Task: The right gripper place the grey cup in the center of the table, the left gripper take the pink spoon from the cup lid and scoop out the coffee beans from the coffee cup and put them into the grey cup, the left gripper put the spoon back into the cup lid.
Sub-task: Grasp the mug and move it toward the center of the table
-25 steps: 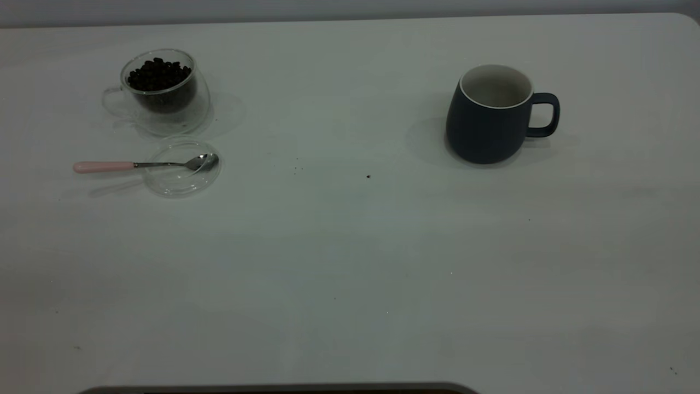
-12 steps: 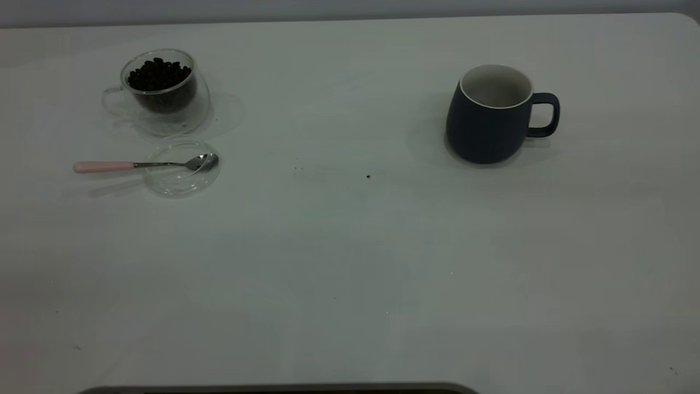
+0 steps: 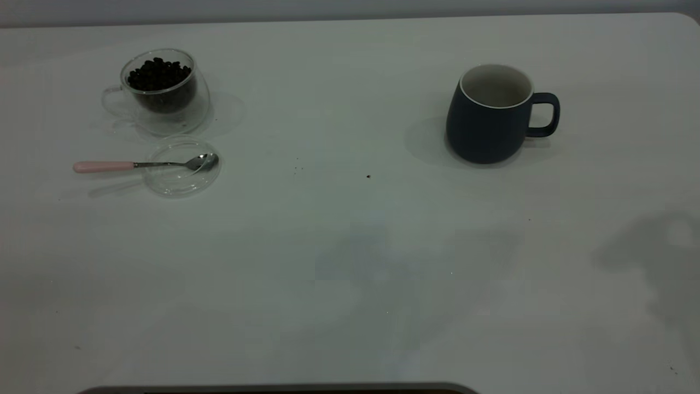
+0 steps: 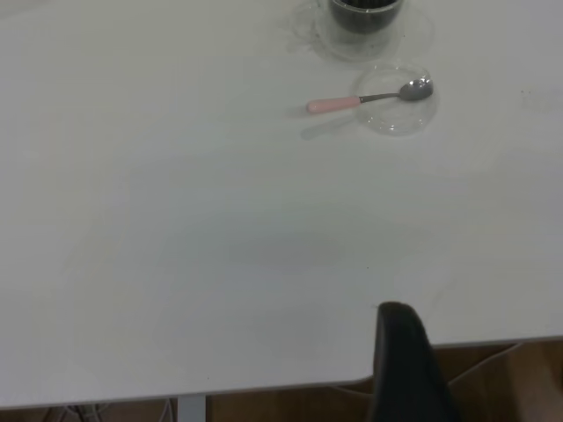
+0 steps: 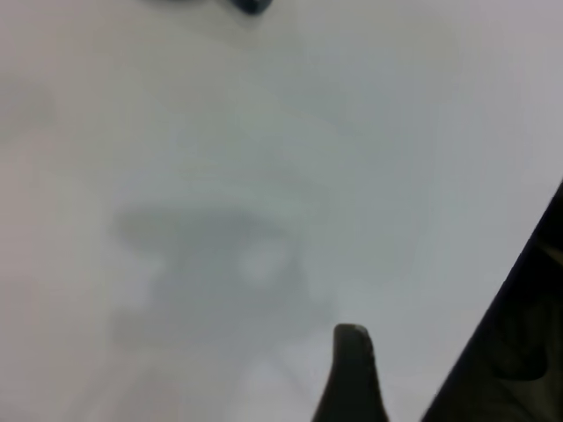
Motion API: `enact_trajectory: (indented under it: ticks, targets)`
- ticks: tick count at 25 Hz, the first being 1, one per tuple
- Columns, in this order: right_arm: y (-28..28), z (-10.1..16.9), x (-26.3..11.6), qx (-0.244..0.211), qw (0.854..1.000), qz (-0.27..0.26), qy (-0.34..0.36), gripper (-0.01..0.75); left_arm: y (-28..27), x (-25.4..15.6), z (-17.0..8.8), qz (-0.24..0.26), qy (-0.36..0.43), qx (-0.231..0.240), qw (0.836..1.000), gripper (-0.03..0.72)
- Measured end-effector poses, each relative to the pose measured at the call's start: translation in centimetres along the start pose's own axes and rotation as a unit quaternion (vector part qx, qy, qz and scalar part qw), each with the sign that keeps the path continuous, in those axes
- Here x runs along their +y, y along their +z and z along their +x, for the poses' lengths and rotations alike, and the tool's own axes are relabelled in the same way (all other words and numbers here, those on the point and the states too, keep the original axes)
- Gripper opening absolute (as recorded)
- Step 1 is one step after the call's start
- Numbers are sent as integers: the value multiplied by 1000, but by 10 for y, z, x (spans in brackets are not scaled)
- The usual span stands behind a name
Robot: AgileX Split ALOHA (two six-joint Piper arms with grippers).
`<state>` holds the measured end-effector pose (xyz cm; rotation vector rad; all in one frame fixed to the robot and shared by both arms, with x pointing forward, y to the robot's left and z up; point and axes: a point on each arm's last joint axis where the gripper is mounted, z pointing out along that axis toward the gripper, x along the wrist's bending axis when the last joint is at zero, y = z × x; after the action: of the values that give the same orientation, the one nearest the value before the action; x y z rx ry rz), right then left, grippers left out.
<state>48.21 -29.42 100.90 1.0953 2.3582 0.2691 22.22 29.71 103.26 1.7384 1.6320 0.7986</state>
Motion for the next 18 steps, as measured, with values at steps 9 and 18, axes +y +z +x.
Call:
enact_trajectory:
  ticks: [9,18]
  targets:
    - [112,-14,26,45,993,56,-95,633,0,0,0,0,0,0,1000,480]
    - [195,-4,62,80,980,67,-169,622,0,0,0,0,0,0,1000,480]
